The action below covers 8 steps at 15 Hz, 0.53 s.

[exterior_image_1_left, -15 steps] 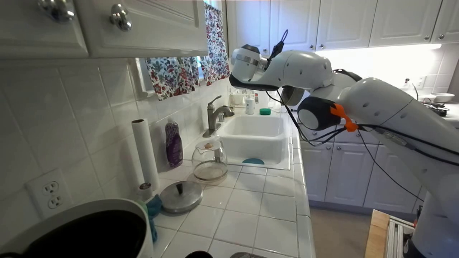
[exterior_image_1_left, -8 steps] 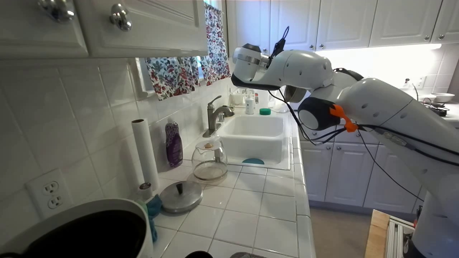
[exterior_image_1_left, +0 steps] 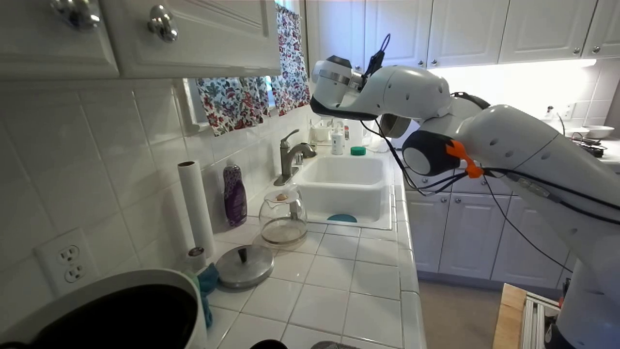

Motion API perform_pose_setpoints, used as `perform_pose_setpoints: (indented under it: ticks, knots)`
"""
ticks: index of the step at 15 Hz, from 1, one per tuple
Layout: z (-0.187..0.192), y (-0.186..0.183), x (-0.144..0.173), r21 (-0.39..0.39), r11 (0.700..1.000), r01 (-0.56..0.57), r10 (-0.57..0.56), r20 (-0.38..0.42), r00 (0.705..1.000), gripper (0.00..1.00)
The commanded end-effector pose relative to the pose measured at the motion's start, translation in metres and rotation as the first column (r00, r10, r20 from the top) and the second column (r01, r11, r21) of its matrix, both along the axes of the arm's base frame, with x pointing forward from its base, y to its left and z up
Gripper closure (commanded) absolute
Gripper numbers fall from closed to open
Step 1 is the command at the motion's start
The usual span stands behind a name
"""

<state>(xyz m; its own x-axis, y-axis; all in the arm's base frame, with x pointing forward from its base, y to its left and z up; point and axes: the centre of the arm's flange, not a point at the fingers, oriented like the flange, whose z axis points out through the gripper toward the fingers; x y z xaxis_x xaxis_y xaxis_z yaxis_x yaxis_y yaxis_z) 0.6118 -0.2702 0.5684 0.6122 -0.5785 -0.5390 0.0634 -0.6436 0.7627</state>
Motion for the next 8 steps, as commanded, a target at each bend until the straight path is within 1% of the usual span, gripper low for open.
perform_pose_setpoints:
  ticks: [1, 3, 5, 8]
  knots:
    - [0.03, -0.008, 0.07, 0.027, 0.998, -0.057, 0.054, 0.103, 0.993, 0.94]
    - [0.029, -0.005, 0.075, 0.053, 0.993, -0.102, 0.091, 0.184, 0.979, 0.94]
    - [0.032, -0.004, 0.077, 0.075, 0.988, -0.138, 0.113, 0.265, 0.957, 0.94]
    - [0.036, 0.003, 0.072, 0.12, 0.971, -0.207, 0.146, 0.388, 0.91, 0.94]
